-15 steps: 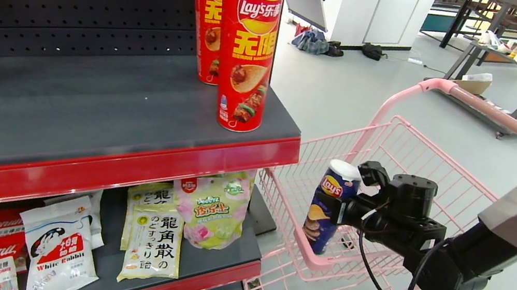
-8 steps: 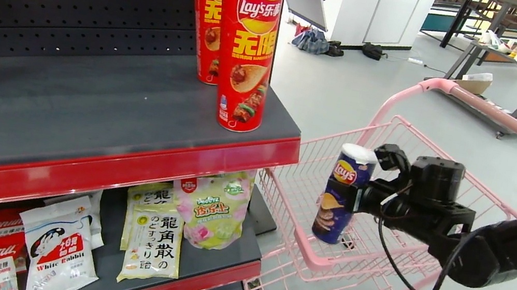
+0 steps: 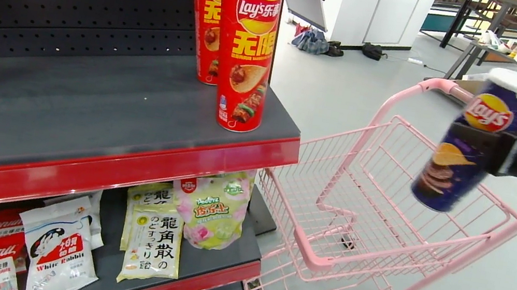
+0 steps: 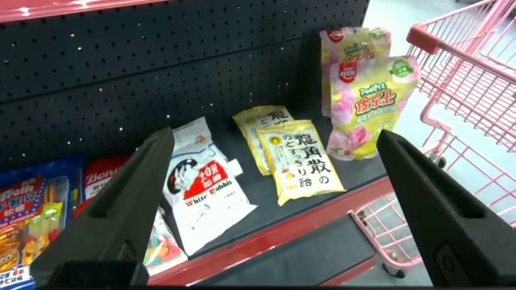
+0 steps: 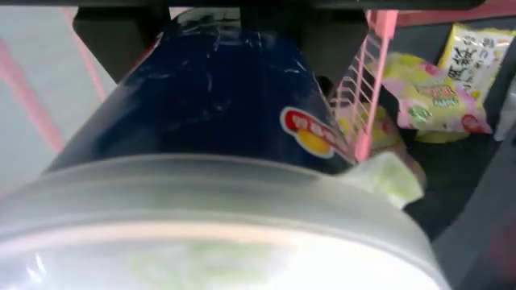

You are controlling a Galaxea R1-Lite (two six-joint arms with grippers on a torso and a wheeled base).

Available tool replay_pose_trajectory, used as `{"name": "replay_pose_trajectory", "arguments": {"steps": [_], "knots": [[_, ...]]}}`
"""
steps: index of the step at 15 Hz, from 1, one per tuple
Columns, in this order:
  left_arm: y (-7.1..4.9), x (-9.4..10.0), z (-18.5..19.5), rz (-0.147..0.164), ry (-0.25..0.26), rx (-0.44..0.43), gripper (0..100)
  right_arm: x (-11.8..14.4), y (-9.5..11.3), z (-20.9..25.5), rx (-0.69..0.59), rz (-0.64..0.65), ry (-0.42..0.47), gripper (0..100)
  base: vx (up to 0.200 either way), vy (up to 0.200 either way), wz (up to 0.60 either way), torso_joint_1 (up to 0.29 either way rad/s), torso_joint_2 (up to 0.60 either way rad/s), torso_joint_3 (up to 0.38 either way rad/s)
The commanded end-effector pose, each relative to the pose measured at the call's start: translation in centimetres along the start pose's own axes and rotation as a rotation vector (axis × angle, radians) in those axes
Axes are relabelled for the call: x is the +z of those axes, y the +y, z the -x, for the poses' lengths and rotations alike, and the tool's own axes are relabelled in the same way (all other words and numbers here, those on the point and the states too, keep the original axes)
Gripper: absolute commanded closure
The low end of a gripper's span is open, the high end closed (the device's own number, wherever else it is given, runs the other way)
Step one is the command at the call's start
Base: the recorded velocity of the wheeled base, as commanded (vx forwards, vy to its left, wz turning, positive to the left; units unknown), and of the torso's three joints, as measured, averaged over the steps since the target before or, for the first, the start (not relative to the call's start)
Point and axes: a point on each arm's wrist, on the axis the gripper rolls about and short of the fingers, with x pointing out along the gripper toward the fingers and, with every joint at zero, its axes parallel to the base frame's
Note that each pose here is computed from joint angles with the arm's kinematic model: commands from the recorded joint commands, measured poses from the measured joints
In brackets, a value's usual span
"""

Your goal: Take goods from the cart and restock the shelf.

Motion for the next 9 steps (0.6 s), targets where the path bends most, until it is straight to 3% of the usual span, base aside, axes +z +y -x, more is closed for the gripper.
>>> {"name": "replay_pose_trajectory", "arguments": {"steps": [1,2,4,9], "knots": [[0.0,0.0,0.0,0.001,0.001,0.0,0,2.0,-0.1,12.2,-0.184,0.014,-0.056,100,0.0,0.0,0.0,0.0,0.0,0.0],[0.0,0.0,0.0,0.001,0.001,0.0,0,0.7,0.9,17.1,-0.216,-0.05,0.004,100,0.0,0.0,0.0,0.0,0.0,0.0],[0.0,0.0,0.0,0.001,0.001,0.0,0,-0.9,2.4,20.5,-0.229,-0.08,0.058,100,0.0,0.0,0.0,0.0,0.0,0.0],[0.0,0.0,0.0,0.001,0.001,0.0,0,-5.0,3.5,22.2,-0.236,-0.056,0.083,100,0.0,0.0,0.0,0.0,0.0,0.0]]}}
